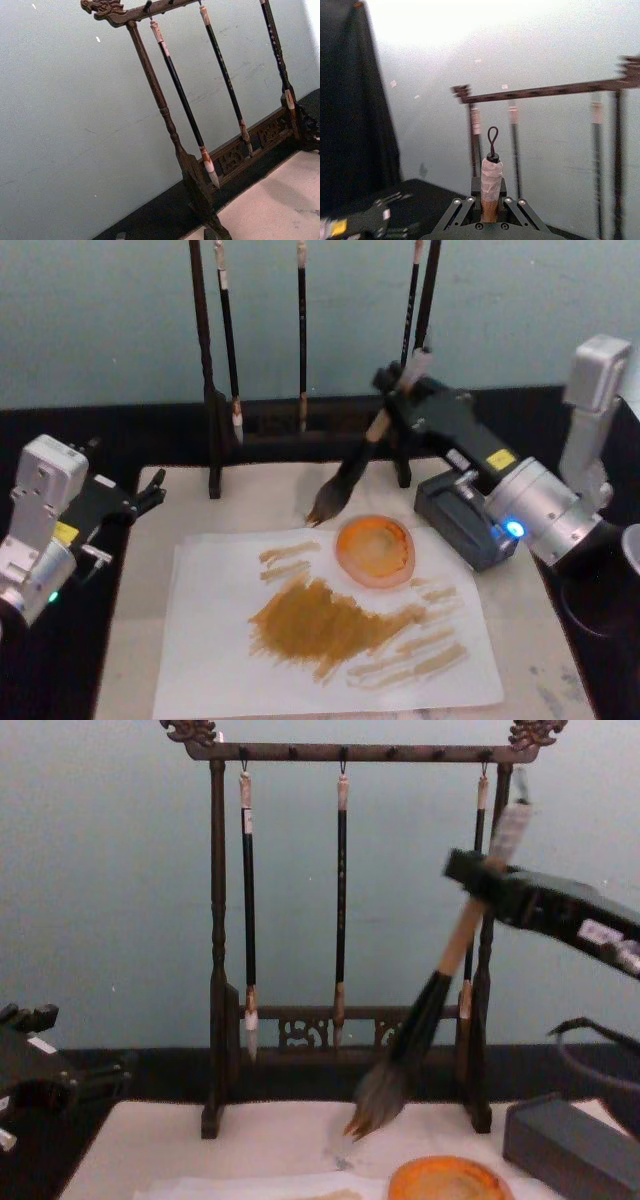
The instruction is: Pick up the brush from the inkstone, write on the paper, then place the brush back to its original position.
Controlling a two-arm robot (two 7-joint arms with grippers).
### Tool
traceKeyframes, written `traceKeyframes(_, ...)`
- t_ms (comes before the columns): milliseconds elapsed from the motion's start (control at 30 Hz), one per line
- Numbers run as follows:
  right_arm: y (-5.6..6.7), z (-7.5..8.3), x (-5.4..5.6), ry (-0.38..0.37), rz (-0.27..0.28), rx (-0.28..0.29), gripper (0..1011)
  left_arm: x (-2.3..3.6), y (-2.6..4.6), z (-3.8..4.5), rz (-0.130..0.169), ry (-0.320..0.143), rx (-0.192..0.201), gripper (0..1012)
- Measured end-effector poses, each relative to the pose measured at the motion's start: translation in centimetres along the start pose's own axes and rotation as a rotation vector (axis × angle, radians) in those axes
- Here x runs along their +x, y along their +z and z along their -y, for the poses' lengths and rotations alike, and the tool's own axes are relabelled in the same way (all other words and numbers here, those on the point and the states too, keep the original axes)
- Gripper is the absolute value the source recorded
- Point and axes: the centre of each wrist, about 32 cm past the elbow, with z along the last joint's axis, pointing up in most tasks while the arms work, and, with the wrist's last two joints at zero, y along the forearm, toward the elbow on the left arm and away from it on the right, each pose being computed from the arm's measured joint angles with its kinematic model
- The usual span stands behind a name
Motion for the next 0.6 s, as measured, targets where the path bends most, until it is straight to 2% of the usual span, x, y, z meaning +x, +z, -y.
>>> traceKeyframes(100,0.2,0.6,0.7,-0.069,-0.066,0.01,171,0.0,0.0,0.0,0.0,0.0,0.0,1009)
traceKeyframes(233,0.2,1.2,1.3,-0.124,-0.12,0.009,171,0.0,0.0,0.0,0.0,0.0,0.0,1010)
traceKeyframes(433,0.2,2.2,2.6,-0.226,-0.259,-0.013,171,0.0,0.0,0.0,0.0,0.0,0.0,1009)
traceKeyframes(533,0.0,2.8,3.3,-0.274,-0.346,-0.038,171,0.0,0.0,0.0,0.0,0.0,0.0,1010)
traceKeyframes(567,0.0,2.8,3.3,-0.274,-0.346,-0.038,171,0.0,0.0,0.0,0.0,0.0,0.0,1009)
traceKeyframes(600,-0.1,3.0,3.5,-0.29,-0.381,-0.046,171,0.0,0.0,0.0,0.0,0.0,0.0,1010)
